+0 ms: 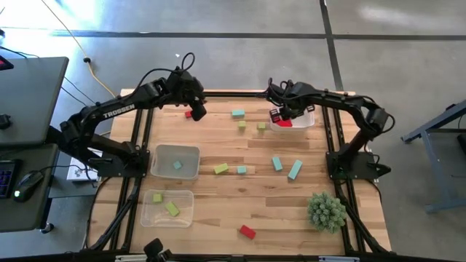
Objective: Sort & place blocks by color
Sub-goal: Put the red block into the white bin
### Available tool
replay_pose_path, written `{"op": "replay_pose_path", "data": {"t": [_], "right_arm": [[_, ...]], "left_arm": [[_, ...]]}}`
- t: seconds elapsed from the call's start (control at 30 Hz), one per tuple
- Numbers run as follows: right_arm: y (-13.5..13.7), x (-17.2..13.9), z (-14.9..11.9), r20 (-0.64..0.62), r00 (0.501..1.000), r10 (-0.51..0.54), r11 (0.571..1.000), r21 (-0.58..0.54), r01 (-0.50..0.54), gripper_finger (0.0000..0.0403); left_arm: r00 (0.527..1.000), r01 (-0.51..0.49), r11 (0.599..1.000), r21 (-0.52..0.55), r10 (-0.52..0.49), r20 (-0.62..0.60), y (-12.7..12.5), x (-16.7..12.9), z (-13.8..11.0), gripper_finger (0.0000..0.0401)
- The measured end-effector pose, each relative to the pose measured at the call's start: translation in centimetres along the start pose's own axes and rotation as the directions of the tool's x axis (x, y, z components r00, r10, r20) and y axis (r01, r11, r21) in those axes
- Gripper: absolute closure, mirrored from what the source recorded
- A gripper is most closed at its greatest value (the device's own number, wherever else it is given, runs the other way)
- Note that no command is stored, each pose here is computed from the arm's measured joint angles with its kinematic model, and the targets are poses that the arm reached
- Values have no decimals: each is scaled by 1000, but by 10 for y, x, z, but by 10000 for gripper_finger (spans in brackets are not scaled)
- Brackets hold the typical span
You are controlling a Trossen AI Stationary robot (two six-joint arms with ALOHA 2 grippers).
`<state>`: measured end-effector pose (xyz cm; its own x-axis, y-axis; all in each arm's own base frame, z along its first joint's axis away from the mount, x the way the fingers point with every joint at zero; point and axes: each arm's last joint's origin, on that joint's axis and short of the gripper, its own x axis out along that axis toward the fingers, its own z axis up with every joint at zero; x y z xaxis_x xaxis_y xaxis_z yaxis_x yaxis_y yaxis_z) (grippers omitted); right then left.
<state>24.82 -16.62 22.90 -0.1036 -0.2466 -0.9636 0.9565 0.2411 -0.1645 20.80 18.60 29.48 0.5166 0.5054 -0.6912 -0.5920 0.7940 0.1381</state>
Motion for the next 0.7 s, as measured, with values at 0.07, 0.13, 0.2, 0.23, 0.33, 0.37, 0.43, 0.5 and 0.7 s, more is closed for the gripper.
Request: {"op": "replay_pose_path", "data": {"t": [0.07,0.13,0.2,0.23,0.33,0.37,0.43,0.5,0.7], "right_arm": [[-1,7,3,-45,999,11,1000,10,-10,301],[-2,12,6,-79,997,20,1000,8,-20,301],[-3,17,8,-106,994,27,1000,7,-26,301],[-4,20,10,-122,992,33,999,9,-32,301],[-8,27,14,-159,986,44,999,6,-44,301],[-8,29,16,-163,986,41,999,5,-41,301],[-10,32,18,-172,985,35,999,10,-34,301],[-11,34,19,-174,984,31,1000,9,-30,295],[-12,34,20,-137,990,-19,1000,-1,19,215]], "left_arm": [[1000,3,1000,-1,-3,-5,0,0,0,224],[1000,7,1000,-1,-7,-2,-1,0,0,224],[1000,12,1000,-10,-12,-3,-2,0,0,224],[1000,13,1000,-15,-13,-2,-3,0,0,224],[1000,31,999,-9,-31,-1,-6,0,0,224],[999,44,999,-7,-44,1,-8,0,1,224],[997,77,997,1,-77,6,-11,0,1,224],[994,107,994,8,-107,9,-15,0,2,224],[989,144,989,29,-145,13,-24,-1,3,224]]}}
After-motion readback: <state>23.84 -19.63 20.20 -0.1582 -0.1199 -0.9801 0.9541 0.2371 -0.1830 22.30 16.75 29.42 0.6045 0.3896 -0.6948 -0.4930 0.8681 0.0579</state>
